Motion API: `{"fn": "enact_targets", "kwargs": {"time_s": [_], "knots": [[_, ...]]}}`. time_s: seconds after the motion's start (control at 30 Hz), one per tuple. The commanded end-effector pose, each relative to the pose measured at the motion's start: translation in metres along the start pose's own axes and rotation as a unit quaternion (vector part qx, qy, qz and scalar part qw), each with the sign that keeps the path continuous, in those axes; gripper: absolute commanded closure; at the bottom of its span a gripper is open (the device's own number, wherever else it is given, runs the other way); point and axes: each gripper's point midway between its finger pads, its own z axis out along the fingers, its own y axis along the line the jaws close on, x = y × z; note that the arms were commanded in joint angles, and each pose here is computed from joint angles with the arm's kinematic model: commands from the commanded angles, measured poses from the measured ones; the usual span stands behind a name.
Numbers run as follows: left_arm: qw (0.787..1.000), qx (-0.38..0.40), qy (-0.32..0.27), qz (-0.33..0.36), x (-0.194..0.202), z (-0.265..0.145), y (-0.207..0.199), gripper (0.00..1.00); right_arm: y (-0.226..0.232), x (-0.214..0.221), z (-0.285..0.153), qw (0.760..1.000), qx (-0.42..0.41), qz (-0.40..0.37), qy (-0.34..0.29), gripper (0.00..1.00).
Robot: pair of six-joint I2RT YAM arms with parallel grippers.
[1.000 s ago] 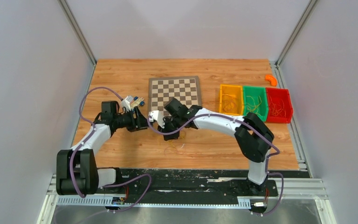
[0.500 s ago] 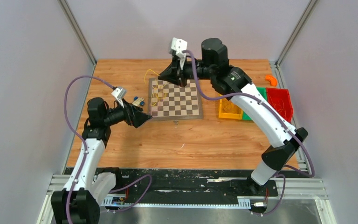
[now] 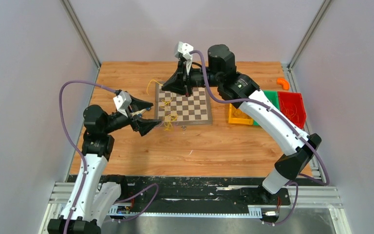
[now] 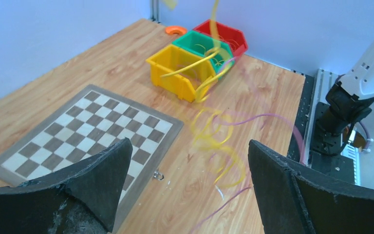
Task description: Untangle the cables
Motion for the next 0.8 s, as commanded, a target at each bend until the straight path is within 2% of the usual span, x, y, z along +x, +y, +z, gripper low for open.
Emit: {"fn": "enact_targets", "kwargs": {"time_s": [0.0,0.17,0.3,0.47,0.63,0.77], "knots": [[0.998,0.038,-0.018,0.052,-0.024,0.001,-0.022,0.08,0.014,-0.026,-0.01,0.999,-0.011,0.006,-0.039,1.0],[0.995,0.071,-0.014,0.062,-0.022,0.008,-0.039,0.29,0.019,-0.021,-0.007,0.999,-0.024,0.022,-0.04,1.0],[0.997,0.058,-0.008,0.044,-0.018,0.015,-0.029,0.41,0.019,-0.019,-0.006,0.998,-0.021,0.035,-0.04,1.0],[0.998,0.052,-0.01,0.02,-0.021,0.023,-0.02,0.45,0.018,-0.015,-0.008,0.999,-0.014,0.034,-0.038,1.0],[0.997,0.076,-0.01,0.01,-0.02,0.026,-0.028,0.62,0.018,-0.013,-0.007,0.998,-0.012,0.041,-0.037,1.0],[0.996,0.089,-0.009,0.005,-0.016,0.026,-0.034,0.64,0.019,-0.012,-0.006,0.998,-0.015,0.052,-0.037,1.0]]}}
